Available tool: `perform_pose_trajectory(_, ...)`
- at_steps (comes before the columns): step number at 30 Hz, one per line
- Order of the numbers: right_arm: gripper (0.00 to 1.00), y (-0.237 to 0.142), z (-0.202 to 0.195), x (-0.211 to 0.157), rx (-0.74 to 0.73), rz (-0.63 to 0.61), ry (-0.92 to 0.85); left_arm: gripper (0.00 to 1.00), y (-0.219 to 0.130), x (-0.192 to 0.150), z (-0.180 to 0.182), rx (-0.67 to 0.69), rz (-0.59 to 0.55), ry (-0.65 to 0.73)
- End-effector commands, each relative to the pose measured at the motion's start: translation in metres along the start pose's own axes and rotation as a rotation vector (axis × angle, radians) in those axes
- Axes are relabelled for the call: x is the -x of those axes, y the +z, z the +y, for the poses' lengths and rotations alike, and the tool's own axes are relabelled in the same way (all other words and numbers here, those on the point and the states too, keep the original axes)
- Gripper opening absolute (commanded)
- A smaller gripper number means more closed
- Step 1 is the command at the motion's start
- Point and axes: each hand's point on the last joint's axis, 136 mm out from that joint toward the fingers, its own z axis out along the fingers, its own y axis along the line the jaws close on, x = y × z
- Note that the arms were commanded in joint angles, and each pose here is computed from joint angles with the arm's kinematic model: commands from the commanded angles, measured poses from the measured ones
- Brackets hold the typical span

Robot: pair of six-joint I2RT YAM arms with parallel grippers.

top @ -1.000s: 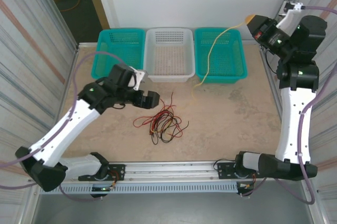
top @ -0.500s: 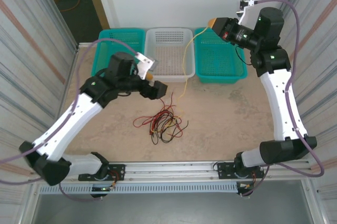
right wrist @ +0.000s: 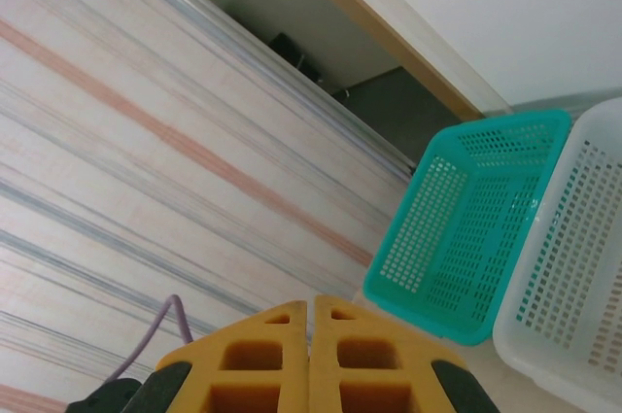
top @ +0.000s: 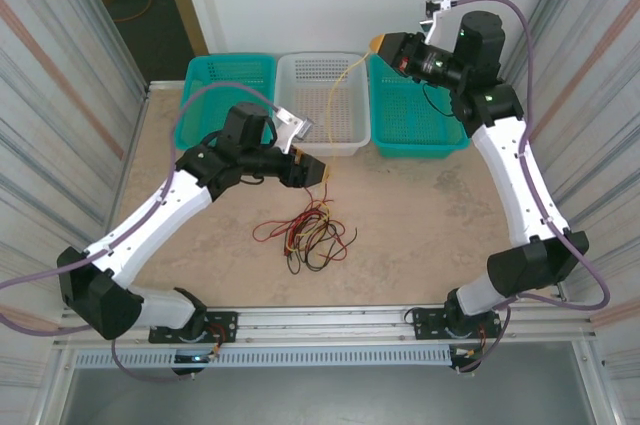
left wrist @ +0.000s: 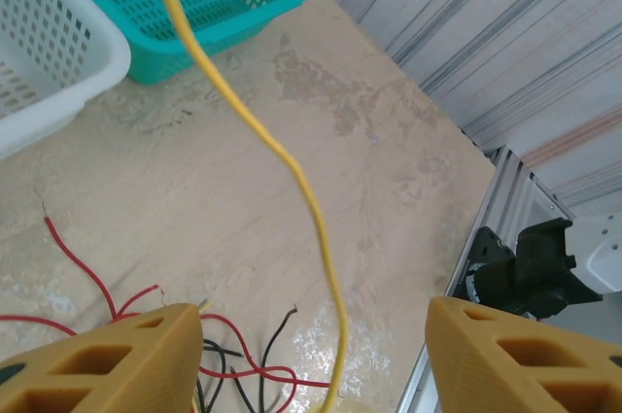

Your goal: Untangle the cables

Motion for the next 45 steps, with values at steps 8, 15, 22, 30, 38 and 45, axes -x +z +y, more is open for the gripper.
perform_pose_trajectory(8,0.00,0.008,0.027,0.007,0.081,-0.008,-0.013,0.45,0.006,0.000,0.010,0.019,-0.012,-0.027)
perform_pose_trajectory(15,0.00,0.007,0.030,0.008,0.089,-0.011,-0.006,0.40,0.013,-0.005,0.016,0.027,-0.009,-0.050)
perform_pose_trajectory(22,0.00,0.007,0.033,0.008,0.099,-0.011,0.001,0.31,0.017,-0.008,0.020,0.034,-0.014,-0.062)
perform_pose_trajectory(30,0.00,0.004,0.035,0.008,0.102,-0.015,0.001,0.05,0.020,-0.012,0.025,0.047,-0.010,-0.077)
perform_pose_trajectory(38,0.12,-0.003,0.023,0.016,0.049,-0.050,0.011,0.00,0.011,-0.010,0.027,0.079,-0.043,-0.074)
perform_pose_trajectory(45,0.73,-0.032,-0.013,0.027,-0.128,-0.141,0.012,0.00,-0.006,-0.001,0.046,0.179,-0.080,-0.103)
